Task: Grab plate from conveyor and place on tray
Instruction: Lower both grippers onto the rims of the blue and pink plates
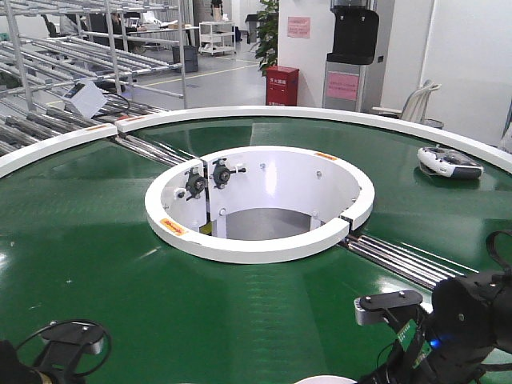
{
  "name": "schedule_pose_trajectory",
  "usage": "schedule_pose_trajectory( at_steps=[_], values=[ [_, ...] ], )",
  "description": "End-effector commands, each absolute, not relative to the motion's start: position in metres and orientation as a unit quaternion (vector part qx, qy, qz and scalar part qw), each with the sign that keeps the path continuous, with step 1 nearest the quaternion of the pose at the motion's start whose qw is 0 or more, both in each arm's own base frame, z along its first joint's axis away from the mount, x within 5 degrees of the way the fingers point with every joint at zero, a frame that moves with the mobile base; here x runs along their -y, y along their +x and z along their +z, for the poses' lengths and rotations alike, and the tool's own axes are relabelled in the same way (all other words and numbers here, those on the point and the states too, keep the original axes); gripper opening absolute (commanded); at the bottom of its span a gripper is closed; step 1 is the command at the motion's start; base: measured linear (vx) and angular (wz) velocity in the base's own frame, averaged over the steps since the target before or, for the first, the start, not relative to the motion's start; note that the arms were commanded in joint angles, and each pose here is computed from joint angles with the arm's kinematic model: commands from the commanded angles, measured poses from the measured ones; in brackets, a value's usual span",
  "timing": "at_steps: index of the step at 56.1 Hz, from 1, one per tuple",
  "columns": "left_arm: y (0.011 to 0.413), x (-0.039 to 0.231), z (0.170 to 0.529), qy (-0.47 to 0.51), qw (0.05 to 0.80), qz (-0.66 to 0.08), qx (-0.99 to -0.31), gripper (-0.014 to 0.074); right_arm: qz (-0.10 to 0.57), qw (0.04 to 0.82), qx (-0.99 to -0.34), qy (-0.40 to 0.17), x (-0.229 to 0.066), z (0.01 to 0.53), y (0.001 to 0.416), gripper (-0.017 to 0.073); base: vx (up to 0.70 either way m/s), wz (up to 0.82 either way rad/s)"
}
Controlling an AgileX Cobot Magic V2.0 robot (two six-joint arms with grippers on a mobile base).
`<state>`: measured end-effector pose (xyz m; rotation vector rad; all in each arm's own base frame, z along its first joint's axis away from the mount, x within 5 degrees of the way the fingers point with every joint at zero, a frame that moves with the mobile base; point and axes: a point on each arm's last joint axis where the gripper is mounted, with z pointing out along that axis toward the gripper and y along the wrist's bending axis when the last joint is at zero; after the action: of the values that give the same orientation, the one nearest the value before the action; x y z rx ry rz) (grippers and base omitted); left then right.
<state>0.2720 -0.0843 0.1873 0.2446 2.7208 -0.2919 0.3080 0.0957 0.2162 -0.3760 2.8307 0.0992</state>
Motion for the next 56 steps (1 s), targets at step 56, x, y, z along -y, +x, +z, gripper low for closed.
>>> schedule_pose_trajectory(
  at_steps=[56],
  values=[
    [0.285,0.091,0.186,0.082,0.220,-0.108,-0.966,0.0283,0.007,0.134,-0.985,-0.111,-0.095,0.181,0.332,0.0231,0.00,0.00]
  ],
)
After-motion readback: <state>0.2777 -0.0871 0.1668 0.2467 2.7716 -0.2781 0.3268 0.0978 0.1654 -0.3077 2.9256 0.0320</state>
